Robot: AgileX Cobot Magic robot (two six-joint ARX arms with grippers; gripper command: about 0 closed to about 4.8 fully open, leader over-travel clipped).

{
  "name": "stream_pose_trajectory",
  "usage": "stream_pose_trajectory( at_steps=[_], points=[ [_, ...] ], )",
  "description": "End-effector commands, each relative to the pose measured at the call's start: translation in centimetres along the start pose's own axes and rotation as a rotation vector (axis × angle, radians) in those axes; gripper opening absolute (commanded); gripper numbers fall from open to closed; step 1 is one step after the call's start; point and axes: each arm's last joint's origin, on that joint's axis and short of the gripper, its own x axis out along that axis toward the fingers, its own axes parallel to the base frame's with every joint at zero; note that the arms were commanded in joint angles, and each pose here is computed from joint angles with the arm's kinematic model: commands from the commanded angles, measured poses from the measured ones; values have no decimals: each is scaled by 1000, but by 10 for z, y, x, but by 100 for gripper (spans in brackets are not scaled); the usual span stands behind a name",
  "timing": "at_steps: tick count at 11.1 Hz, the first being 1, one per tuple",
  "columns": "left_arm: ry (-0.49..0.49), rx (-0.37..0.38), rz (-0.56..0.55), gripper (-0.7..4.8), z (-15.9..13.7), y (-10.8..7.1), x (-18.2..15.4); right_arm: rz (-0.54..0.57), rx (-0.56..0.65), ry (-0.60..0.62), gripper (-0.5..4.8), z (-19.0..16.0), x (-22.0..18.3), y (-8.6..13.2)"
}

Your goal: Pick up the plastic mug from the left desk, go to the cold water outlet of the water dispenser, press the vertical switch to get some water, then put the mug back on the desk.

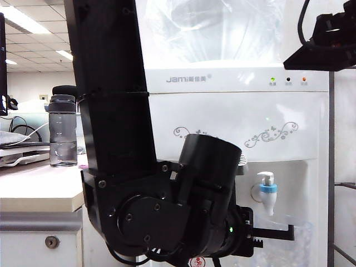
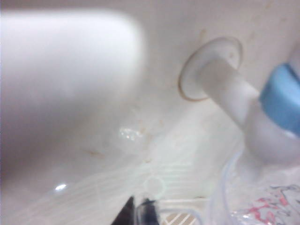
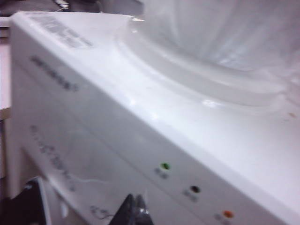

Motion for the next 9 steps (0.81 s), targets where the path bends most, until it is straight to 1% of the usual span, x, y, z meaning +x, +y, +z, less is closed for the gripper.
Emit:
stream_pose_trajectory(
  at_steps=[1,2,3,9],
  points=[
    [96,90,-139,-5,-8,-3,0,-59,0,-41,-5,5,-1,-7],
    [118,129,-197,-5,-10,-5,0,-83,-2,-53,-5,6,-2,-11],
    [128,145,-224,-6,-11,-5,-1,-95,-2,-59,-5,6,-3,-13],
    [145,153,-275,-5,-13,-6,-2,-132,12,-76,-5,7,-5,-19]
  ],
)
